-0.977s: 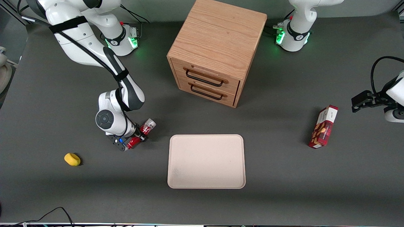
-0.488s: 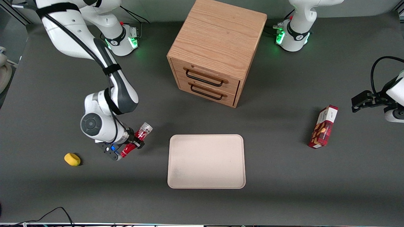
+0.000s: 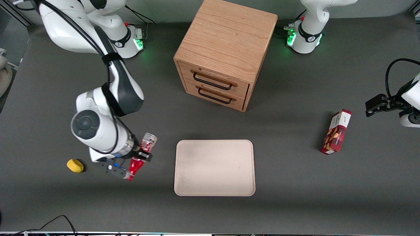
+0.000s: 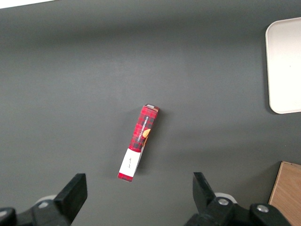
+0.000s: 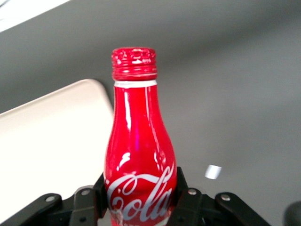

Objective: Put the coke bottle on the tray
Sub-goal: 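Lift the bottle with the right gripper and carry it over the tray, then lower the held bottle onto the beige tray with the right gripper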

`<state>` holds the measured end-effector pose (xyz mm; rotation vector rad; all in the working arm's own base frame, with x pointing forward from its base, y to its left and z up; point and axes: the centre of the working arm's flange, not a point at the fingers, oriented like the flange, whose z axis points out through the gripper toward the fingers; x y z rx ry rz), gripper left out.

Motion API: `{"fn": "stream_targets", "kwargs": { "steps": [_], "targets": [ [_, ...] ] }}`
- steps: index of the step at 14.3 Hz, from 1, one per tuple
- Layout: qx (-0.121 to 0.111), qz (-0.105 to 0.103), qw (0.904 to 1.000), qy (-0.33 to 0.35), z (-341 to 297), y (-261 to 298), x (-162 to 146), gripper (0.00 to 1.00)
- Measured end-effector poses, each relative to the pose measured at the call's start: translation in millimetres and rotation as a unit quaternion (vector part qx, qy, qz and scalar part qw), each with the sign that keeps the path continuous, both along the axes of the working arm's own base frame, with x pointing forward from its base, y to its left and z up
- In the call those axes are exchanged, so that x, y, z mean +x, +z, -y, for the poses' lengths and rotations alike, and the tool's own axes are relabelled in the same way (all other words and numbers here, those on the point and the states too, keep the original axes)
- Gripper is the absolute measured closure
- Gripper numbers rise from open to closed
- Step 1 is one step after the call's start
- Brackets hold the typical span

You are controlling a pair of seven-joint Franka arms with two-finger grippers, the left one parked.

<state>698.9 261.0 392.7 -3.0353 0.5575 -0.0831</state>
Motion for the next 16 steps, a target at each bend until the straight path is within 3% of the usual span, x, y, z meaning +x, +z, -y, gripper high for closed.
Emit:
{"fn": "stream_targets", "kwargs": {
  "steps": [2, 5, 8, 12, 16],
  "targets": [
    [0.014, 0.016, 0.9987, 0.046, -37, -10, 9, 0.45],
    [0.039, 0.038, 0.9893, 0.136, -87, -43, 10, 0.45],
    [0.041, 0.013, 0.9829, 0.179, -108, -102, 3, 0.45],
    [0.026, -0.023, 0.9823, 0.184, -103, -170, 0, 0.45],
    [0.007, -0.039, 0.9823, 0.183, -88, -211, 1, 0.45]
  ]
}}
